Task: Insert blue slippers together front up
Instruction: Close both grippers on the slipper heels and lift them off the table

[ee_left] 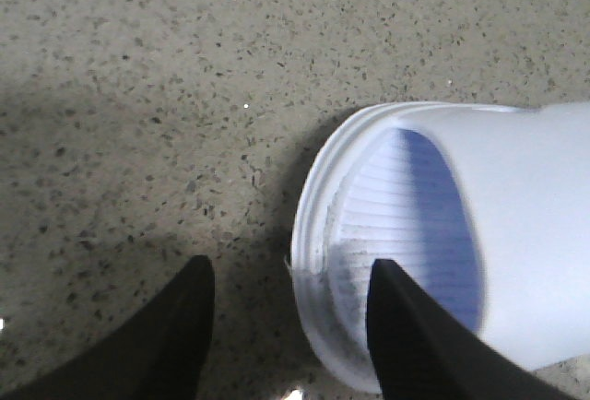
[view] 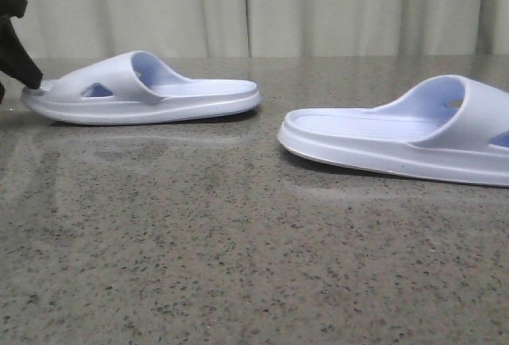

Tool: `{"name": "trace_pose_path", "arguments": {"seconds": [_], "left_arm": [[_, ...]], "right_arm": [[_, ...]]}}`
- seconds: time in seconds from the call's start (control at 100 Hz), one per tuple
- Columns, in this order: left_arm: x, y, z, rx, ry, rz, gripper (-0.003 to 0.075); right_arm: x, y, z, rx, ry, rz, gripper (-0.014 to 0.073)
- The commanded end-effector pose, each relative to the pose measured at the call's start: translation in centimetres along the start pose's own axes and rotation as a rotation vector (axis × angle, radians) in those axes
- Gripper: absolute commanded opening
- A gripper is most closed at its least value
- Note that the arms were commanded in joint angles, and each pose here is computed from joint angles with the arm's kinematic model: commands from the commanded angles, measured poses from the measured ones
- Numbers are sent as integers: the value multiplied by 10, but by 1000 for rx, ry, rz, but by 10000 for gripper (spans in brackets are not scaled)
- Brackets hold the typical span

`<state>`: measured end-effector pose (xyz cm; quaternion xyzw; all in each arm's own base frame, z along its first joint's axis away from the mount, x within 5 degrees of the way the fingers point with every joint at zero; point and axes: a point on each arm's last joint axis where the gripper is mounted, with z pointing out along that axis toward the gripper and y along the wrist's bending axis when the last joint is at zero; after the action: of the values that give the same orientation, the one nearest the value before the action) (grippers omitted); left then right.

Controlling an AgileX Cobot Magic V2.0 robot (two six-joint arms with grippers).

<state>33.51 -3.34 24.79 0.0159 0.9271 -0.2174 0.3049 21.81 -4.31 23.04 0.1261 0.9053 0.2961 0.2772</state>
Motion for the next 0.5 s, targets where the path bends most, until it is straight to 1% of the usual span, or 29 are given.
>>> {"name": "trace_pose_path", "arguments": {"seconds": [0.0, 0.1, 0.17, 0.27, 0.36, 0.43, 0.45, 0.46, 0.49], "left_arm": [[-18, -7, -7, 83, -60, -11, 331], [-21, -4, 3, 154, -34, -29, 331], [-21, -3, 8, 181, -18, -28, 331], [-20, -3, 14, 204, 11, -25, 330], [-21, -2, 16, 208, 12, -26, 321], [-22, -3, 15, 210, 7, -23, 266], [-22, -3, 15, 214, 9, -22, 215], [-22, -3, 15, 214, 9, -22, 215], [-22, -4, 14, 221, 14, -21, 152]], "right_arm": [[-9, 5, -7, -11, -59, -19, -107], [-9, 5, -7, -8, -62, -19, -107], [-9, 5, -7, -8, -62, -19, -107], [-9, 5, -7, -8, -62, -19, -107], [-9, 5, -7, -8, -62, -19, -107], [-9, 5, -7, -7, -63, -19, -107], [-9, 5, -7, -7, -63, -19, -107], [-9, 5, -7, -7, -63, -19, -107], [-9, 5, -7, -7, -63, -19, -107]]}}
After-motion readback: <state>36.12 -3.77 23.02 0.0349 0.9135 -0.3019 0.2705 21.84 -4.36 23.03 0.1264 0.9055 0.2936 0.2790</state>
